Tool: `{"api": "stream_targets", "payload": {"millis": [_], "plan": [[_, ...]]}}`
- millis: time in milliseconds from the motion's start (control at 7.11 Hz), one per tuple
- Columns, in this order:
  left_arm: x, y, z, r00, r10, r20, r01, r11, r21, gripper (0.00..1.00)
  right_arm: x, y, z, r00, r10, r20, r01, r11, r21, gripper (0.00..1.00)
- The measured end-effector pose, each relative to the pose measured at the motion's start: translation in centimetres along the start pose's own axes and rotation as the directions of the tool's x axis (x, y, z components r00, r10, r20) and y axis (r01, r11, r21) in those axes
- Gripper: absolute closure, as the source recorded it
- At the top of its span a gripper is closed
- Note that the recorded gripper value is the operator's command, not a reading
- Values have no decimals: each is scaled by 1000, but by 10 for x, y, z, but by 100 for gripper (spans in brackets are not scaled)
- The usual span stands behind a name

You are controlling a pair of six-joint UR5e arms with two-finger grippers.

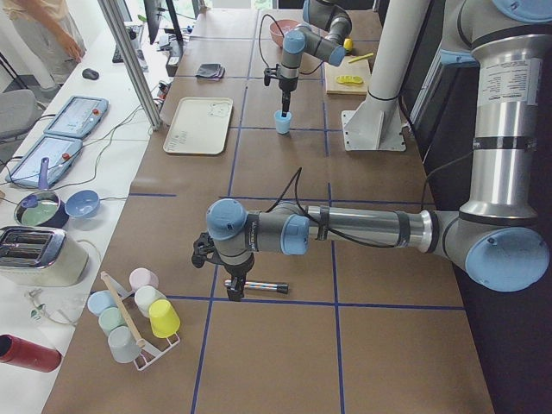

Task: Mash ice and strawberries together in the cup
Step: 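Lower the right gripper into the cup and release the ice cube, then move the empty right gripper back to the pink bowl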

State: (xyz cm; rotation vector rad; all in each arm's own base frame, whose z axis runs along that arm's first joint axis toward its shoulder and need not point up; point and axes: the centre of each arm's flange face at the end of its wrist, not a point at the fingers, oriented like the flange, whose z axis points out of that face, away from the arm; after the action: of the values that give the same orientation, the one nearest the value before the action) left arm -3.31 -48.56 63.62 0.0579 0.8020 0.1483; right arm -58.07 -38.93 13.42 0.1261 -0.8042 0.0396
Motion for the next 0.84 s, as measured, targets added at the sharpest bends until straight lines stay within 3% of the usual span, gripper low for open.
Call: {"api": "stream_targets", "payload": {"millis": [281, 844], "plan": [[0, 0, 0, 1000, -3, 0, 3, 1000, -1, 0, 39, -40, -13, 1000, -26, 2, 26, 1000, -2, 1], [-10, 4, -15, 999, -43, -1, 43, 999, 24, 0, 241, -168, -62, 987, -163, 6, 164, 986, -42, 1]]}}
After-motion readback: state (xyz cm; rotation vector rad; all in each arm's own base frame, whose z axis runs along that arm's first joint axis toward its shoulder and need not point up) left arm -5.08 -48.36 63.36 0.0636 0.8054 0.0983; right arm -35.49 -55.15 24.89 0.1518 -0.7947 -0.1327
